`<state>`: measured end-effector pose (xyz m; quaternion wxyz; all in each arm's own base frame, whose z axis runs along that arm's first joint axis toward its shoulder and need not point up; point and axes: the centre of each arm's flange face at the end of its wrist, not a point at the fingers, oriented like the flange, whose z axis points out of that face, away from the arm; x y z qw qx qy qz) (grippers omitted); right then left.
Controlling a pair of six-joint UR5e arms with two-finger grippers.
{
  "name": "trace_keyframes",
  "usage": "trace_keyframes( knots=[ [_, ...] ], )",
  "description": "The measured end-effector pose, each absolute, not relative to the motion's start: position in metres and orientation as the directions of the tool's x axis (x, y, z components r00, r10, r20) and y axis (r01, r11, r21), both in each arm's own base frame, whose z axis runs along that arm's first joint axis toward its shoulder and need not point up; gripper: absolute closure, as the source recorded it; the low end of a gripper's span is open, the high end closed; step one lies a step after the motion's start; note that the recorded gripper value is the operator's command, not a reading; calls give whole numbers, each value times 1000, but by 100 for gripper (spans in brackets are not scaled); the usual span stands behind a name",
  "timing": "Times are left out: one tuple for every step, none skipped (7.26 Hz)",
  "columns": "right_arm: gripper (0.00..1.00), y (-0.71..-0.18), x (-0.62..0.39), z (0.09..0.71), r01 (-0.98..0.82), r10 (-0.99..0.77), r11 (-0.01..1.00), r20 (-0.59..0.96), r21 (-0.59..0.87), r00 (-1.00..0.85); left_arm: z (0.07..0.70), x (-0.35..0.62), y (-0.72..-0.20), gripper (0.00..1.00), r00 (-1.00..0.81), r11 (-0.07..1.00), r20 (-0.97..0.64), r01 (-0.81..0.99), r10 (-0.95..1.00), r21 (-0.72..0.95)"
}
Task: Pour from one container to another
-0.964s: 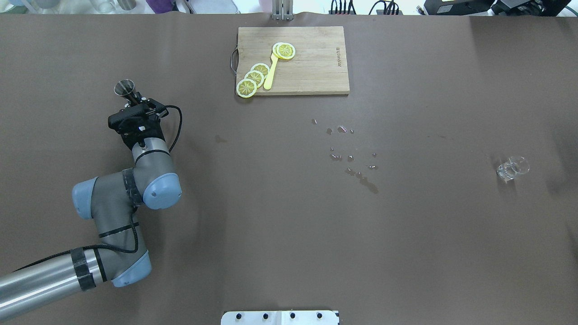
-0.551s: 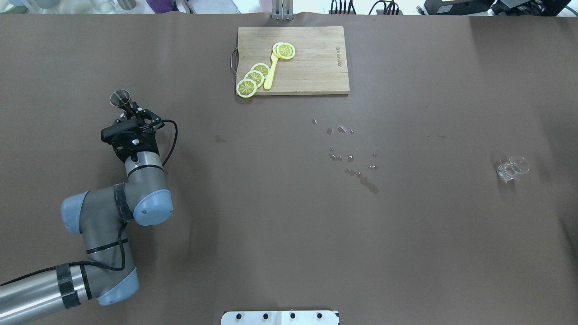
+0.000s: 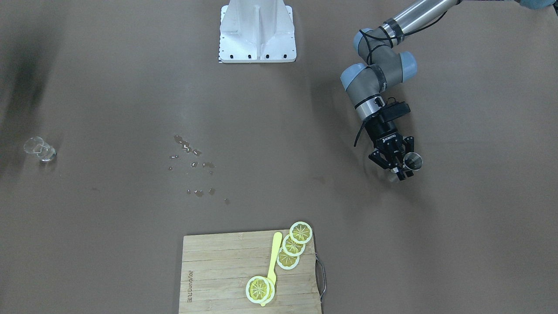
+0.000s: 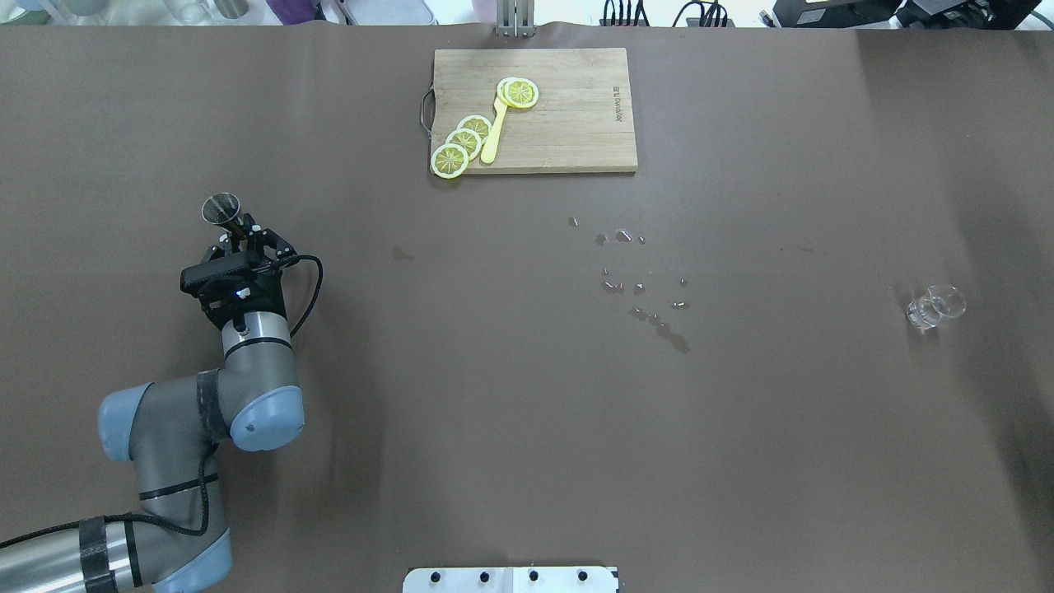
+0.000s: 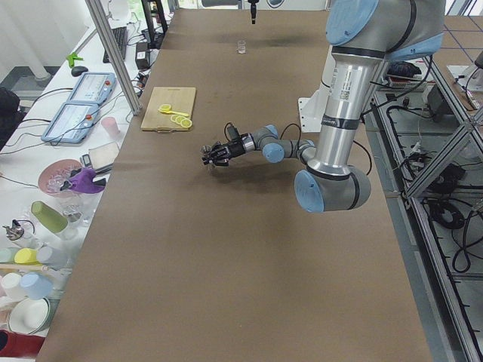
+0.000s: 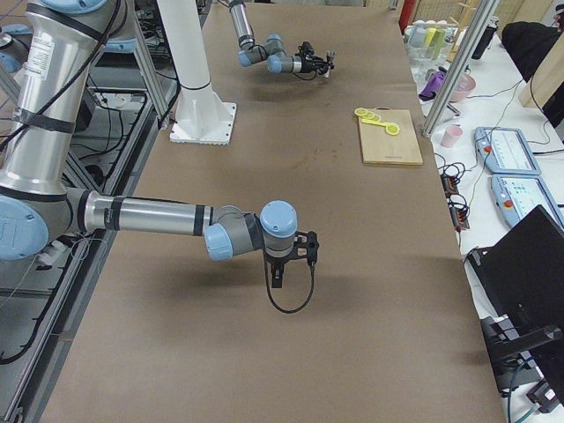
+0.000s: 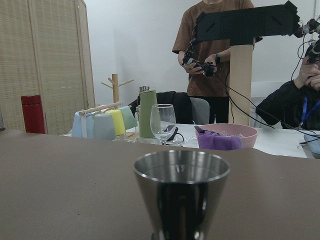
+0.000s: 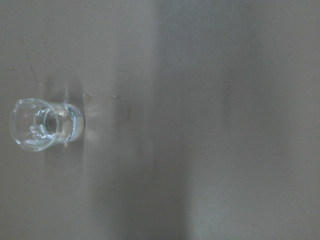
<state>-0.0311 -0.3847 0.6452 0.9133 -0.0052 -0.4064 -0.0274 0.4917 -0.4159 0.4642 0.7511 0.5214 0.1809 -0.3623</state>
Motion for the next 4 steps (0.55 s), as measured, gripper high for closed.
trace_keyframes(
  knots=[
    [0, -384, -23, 640, 87, -63, 996, 717, 3, 694, 468, 490, -407, 98, 678, 199, -649, 729, -347, 655],
    [0, -381, -5, 639, 106, -65, 994, 698, -16, 713, 470, 488, -402, 90, 679, 198, -650, 728, -342, 657],
    [0, -374, 23, 643, 99, -41, 994, 678, -47, 734, 472, 488, -399, 78, 678, 197, -653, 729, -339, 655],
    [0, -366, 48, 649, 92, -22, 993, 652, -74, 758, 472, 489, -397, 56, 677, 197, -654, 730, -337, 654]
  ],
)
